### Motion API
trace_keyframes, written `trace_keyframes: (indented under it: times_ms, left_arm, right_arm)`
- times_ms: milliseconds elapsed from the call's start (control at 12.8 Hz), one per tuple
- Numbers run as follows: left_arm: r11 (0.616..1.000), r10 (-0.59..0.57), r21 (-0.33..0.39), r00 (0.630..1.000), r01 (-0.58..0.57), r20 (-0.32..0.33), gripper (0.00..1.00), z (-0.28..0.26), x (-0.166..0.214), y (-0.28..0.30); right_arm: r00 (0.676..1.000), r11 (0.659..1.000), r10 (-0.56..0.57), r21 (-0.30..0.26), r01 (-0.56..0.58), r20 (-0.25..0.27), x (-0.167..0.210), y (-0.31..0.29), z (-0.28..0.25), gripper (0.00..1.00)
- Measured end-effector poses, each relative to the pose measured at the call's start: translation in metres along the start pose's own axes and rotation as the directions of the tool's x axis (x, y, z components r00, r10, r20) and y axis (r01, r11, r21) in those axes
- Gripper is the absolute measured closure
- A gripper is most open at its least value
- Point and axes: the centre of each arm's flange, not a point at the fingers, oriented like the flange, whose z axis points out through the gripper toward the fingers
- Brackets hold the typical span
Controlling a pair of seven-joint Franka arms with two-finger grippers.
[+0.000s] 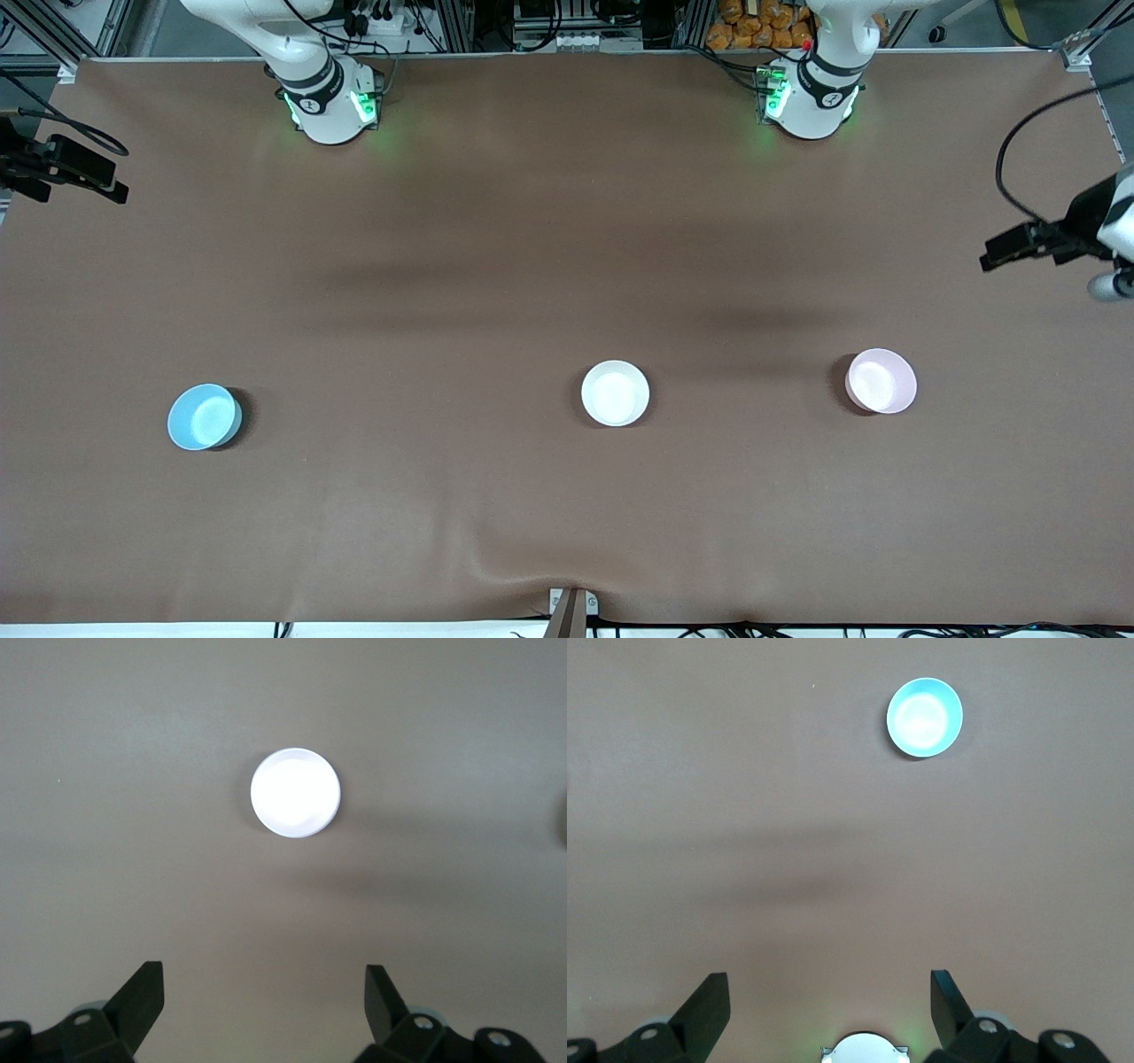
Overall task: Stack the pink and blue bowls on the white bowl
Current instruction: 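Reach the left gripper down to the rim of the pink bowl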
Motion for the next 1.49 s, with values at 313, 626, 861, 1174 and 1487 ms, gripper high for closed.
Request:
trace_keyframes:
  times_ms: [313, 626, 861, 1174, 1487]
  left_arm:
    - [0.999, -0.043, -0.009, 0.998, 0.043, -0.046, 0.0, 0.113, 0.032, -0.028]
    - [0.999, -0.049, -0.015, 0.997, 0.048, -0.06, 0.0, 0.212, 0.055, -0.029]
    - [0.996, -0.086, -0.019, 0.994, 0.085, -0.064, 0.0, 0.253, 0.059, -0.051]
    - [0.996, -0.091, -0.021, 0.995, 0.09, -0.033, 0.06, 0.28, 0.059, -0.053]
    - [0.996, -0.082, -0.024, 0.997, 0.082, -0.012, 0.21, 0.296, 0.058, -0.047]
  right_arm:
    - [1.0, 1.0, 0.003, -0.001, -0.003, -0.003, 0.0, 0.001, -0.001, 0.0]
    - [1.0, 1.0, 0.001, -0.001, -0.001, -0.004, 0.0, 0.001, -0.001, 0.0]
    - [1.0, 1.0, 0.0, -0.001, 0.0, -0.004, 0.0, 0.0, -0.001, 0.0]
    - [1.0, 1.0, 0.0, -0.001, 0.0, -0.004, 0.0, 0.0, -0.001, 0.0]
    - [1.0, 1.0, 0.0, -0.001, 0.0, -0.003, 0.0, 0.0, -0.001, 0.0]
